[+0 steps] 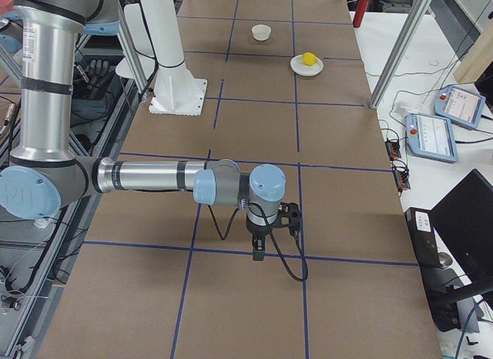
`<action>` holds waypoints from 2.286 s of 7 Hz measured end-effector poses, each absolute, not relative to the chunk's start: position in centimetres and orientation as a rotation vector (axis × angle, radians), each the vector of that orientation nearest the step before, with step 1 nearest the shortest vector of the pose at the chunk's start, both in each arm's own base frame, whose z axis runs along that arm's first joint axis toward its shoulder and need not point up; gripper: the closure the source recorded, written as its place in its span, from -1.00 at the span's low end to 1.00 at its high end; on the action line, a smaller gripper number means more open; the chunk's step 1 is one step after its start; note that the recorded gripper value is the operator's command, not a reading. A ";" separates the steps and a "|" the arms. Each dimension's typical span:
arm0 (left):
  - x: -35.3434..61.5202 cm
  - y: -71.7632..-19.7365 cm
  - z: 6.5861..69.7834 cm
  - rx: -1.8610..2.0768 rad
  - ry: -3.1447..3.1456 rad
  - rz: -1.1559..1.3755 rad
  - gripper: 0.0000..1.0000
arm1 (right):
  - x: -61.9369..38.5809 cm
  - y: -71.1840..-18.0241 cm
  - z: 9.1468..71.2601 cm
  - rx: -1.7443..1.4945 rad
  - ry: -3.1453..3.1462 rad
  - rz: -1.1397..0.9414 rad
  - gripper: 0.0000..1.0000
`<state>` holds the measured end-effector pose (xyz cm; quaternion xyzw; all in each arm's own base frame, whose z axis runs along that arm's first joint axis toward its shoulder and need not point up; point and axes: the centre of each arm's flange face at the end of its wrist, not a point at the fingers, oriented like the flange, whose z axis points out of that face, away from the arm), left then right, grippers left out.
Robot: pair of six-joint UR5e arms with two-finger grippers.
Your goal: Move lemon from plate to bowl
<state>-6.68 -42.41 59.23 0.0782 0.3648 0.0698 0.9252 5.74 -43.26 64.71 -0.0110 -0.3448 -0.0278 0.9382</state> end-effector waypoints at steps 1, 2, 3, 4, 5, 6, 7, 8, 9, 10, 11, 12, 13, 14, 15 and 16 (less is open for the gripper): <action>-6.7 -43.0 58.3 0.209 0.746 0.159 -1.00 | 5.7 -43.3 64.7 -0.022 -0.704 -0.057 -1.00; -6.6 -44.1 56.7 0.271 0.743 0.162 -1.00 | 5.7 -43.3 64.7 -0.022 -0.704 -0.057 -1.00; -5.7 -46.4 54.5 0.315 0.746 0.164 -1.00 | 5.7 -43.3 64.7 -0.022 -0.704 -0.057 -1.00; -3.3 -49.3 52.2 0.337 0.754 0.196 -1.00 | 5.7 -43.3 64.7 -0.022 -0.704 -0.057 -1.00; -0.5 -52.3 49.9 0.351 0.761 0.226 -1.00 | 5.7 -43.3 64.7 -0.022 -0.704 -0.057 -1.00; 2.9 -55.3 47.2 0.365 0.760 0.249 -1.00 | 5.7 -43.3 64.7 -0.022 -0.704 -0.057 -1.00; 7.5 -58.2 44.3 0.367 0.755 0.265 -1.00 | 5.7 -43.3 64.7 -0.022 -0.704 -0.057 -1.00; 12.7 -60.9 41.8 0.353 0.760 0.268 -1.00 | 5.7 -43.3 64.7 -0.022 -0.704 -0.057 -1.00; 18.1 -63.3 39.4 0.328 0.772 0.263 -0.99 | 5.7 -43.3 64.7 -0.022 -0.704 -0.057 -1.00; 22.5 -64.7 37.5 0.315 0.784 0.253 -1.00 | 5.7 -43.3 64.7 -0.022 -0.704 -0.057 -1.00; 26.1 -65.6 36.7 0.324 0.799 0.238 -1.00 | 5.7 -43.3 64.7 -0.022 -0.704 -0.057 -1.00; 29.4 -66.5 37.0 0.337 0.806 0.222 -0.99 | 5.7 -43.3 64.7 -0.022 -0.704 -0.057 -1.00; 32.5 -67.3 37.5 0.347 0.802 0.213 -0.99 | 5.7 -43.3 64.7 -0.023 -0.704 -0.057 -1.00; 35.1 -67.6 37.6 0.358 0.804 0.216 -1.00 | 5.7 -43.3 64.7 -0.023 -0.704 -0.057 -1.00; 36.7 -67.6 37.8 0.364 0.811 0.223 -0.99 | 5.7 -43.3 64.7 -0.022 -0.704 -0.057 -1.00; 37.9 -67.6 38.5 0.364 0.815 0.230 -0.99 | 5.7 -43.3 64.7 -0.022 -0.704 -0.057 -1.00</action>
